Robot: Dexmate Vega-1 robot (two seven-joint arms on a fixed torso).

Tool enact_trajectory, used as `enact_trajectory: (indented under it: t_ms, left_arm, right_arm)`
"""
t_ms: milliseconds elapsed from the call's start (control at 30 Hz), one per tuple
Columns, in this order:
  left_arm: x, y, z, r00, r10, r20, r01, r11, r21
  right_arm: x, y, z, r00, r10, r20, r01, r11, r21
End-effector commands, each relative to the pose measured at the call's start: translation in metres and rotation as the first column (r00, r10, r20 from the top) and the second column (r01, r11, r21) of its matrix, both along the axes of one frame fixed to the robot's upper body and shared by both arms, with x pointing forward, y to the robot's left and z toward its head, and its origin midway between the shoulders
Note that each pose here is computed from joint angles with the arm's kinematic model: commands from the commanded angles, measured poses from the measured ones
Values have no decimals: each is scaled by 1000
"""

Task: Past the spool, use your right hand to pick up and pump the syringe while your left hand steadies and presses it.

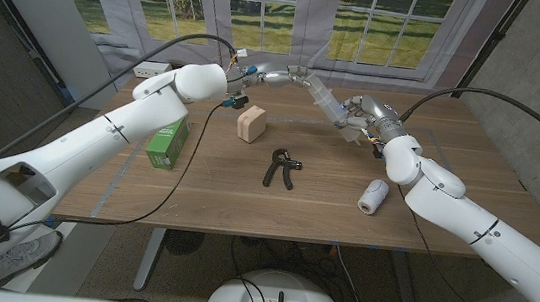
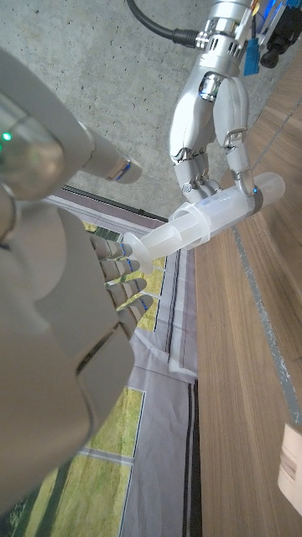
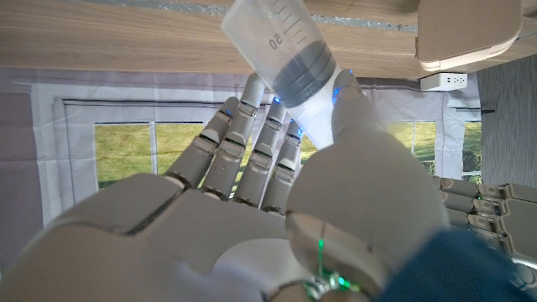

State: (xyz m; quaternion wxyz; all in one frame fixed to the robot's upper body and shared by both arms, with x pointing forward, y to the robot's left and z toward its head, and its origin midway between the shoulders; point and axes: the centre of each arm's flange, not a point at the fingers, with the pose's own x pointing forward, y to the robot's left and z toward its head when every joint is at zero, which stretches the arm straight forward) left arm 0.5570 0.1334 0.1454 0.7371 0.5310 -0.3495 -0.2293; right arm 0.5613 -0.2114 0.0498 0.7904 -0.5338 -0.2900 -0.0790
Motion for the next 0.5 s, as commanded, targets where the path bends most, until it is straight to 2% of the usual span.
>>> enact_trajectory:
  t_ms: [33,500]
  left_arm:
    - [2,-3,0,1000,-11,-17,11,1000,14]
    - [8,-8,-4,998,-35,-49,36,999,23]
  right_arm:
    - [0,0,1,1000,3,12,-3,1000,7]
    - [0,1,5,1000,0,27,-1,1000,8]
